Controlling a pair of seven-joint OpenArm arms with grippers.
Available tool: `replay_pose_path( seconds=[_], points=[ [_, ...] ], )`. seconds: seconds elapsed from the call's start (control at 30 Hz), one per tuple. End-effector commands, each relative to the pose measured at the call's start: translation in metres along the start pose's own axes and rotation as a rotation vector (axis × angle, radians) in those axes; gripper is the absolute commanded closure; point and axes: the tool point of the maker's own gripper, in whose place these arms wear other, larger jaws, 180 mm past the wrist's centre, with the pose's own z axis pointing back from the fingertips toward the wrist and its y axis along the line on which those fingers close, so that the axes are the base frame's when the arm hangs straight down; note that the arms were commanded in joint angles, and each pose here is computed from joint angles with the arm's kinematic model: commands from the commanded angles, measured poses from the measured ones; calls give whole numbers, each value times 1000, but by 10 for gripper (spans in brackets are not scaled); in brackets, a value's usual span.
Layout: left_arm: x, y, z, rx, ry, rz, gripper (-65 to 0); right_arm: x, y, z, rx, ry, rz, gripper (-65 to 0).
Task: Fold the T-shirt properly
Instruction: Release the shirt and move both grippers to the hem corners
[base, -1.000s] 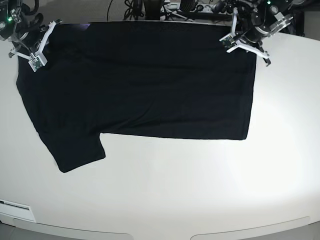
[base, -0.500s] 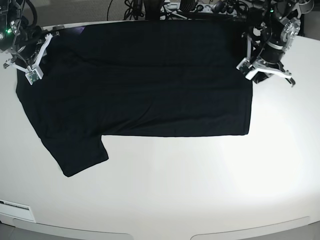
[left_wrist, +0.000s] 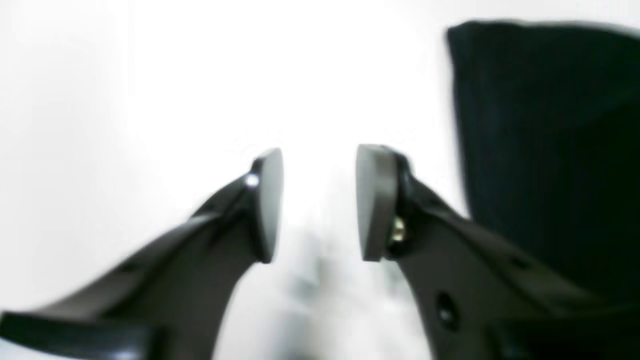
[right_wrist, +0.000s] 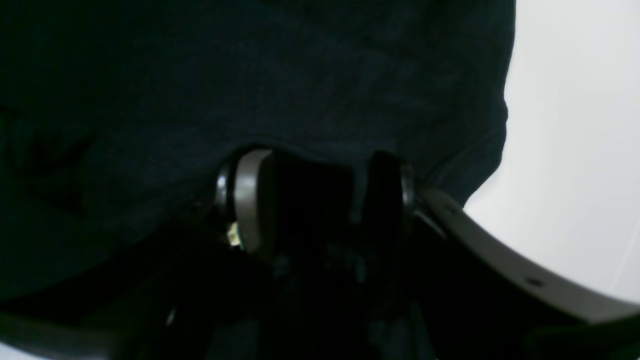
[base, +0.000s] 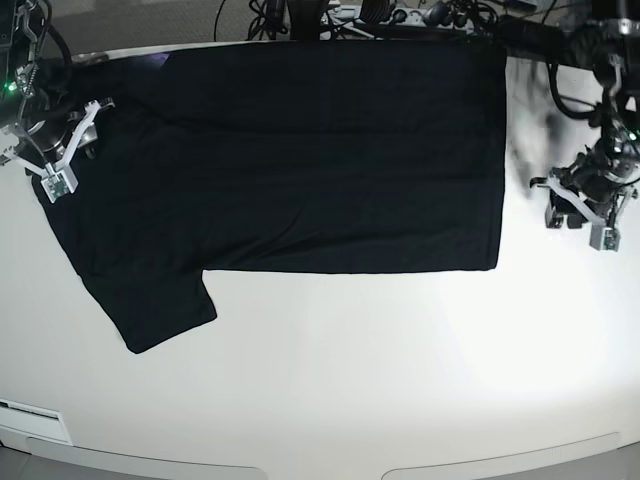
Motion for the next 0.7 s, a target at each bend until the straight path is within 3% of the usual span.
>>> replay_pose_path(
  seconds=[0.0,0.1,0.27,0.4,0.5,0.57,0.67],
  points=[
    [15,2,-6,-44,-19,36,-308,10,-7,5,-22,-31,11,-318],
    [5,-12,-37,-219,67,212,-326,12,-8,5,-24,-37,10,-318],
    [3,-53,-62,-474,121,429,-326,20,-11,6,-33,-61,10,-318],
    [-5,-98,-71,-615,168,442,-326,37,-15,7,-43,-126,12,-318],
    [-17,-122,-75,-651,225,410,-324,71,-21,13,-59,-268,14,-318],
    [-23,-129,-77,-650,260,410,-258,100,-29,20,-78,-388,9,-328],
    [-27,-131,-79,-639,287,421,0,134,-50,20,-98,-490,-53,-368]
  ],
)
